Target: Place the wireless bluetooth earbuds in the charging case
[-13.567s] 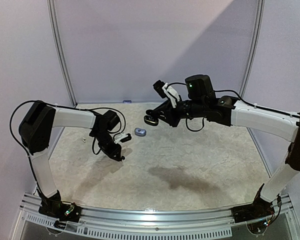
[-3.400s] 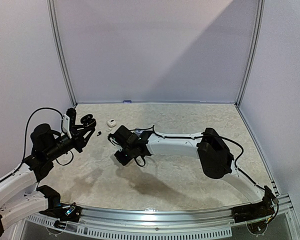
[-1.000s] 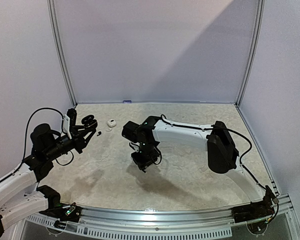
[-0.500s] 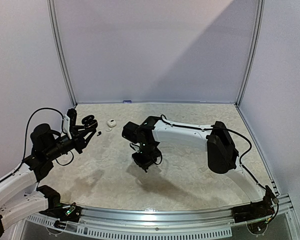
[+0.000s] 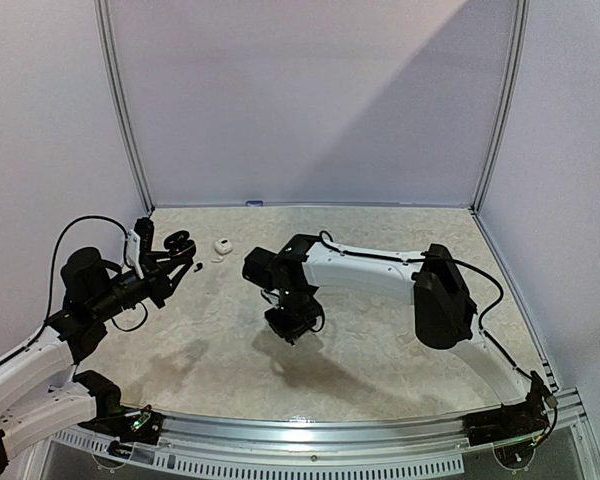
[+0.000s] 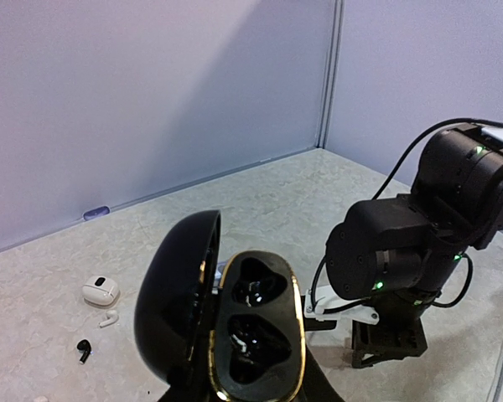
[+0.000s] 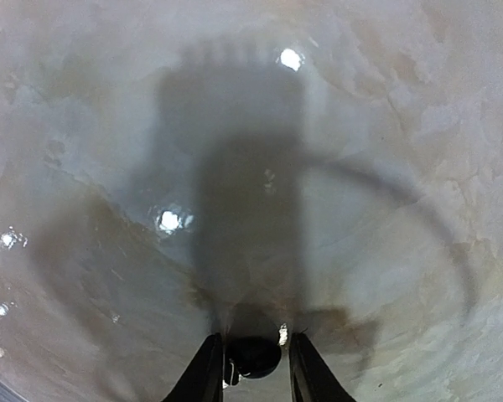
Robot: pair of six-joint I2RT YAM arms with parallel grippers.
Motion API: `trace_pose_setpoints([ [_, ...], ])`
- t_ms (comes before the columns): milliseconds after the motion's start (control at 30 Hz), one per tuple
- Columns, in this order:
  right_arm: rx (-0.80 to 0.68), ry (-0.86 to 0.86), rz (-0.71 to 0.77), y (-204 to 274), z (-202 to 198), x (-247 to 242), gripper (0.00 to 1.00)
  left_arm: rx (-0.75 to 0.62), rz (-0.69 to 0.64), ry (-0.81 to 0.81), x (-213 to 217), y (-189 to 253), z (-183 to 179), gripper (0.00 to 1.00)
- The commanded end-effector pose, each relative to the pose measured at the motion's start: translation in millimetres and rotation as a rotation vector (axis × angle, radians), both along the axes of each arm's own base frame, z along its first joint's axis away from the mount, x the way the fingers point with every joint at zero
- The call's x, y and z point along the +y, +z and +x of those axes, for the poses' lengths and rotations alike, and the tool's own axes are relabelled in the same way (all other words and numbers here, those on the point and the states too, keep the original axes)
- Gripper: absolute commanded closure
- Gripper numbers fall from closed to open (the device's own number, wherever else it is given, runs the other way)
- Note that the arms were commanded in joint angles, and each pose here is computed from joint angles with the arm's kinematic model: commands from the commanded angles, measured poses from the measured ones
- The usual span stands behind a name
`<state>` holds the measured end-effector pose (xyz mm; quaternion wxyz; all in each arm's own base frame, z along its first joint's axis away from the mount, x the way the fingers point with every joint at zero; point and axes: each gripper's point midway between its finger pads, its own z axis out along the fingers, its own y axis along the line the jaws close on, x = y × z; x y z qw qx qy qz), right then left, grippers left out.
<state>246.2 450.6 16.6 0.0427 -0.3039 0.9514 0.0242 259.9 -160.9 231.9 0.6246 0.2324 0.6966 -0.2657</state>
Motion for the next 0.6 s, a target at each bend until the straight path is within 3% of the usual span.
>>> trace_pose_setpoints([
  [0, 0.008, -0.011, -0.056, -12, -3, -8, 0.73, -0.001, -0.002, 0.005, 2, -3, 1, 1.00],
  [300, -0.023, 0.026, -0.121, -12, 0, -21, 0.68, -0.001, -0.002, 0.005, 2, -3, 1, 1.00],
  [567, 0.008, 0.081, -0.001, -10, -2, 5, 0.66, -0.001, -0.001, 0.006, 3, -4, 1, 1.00],
])
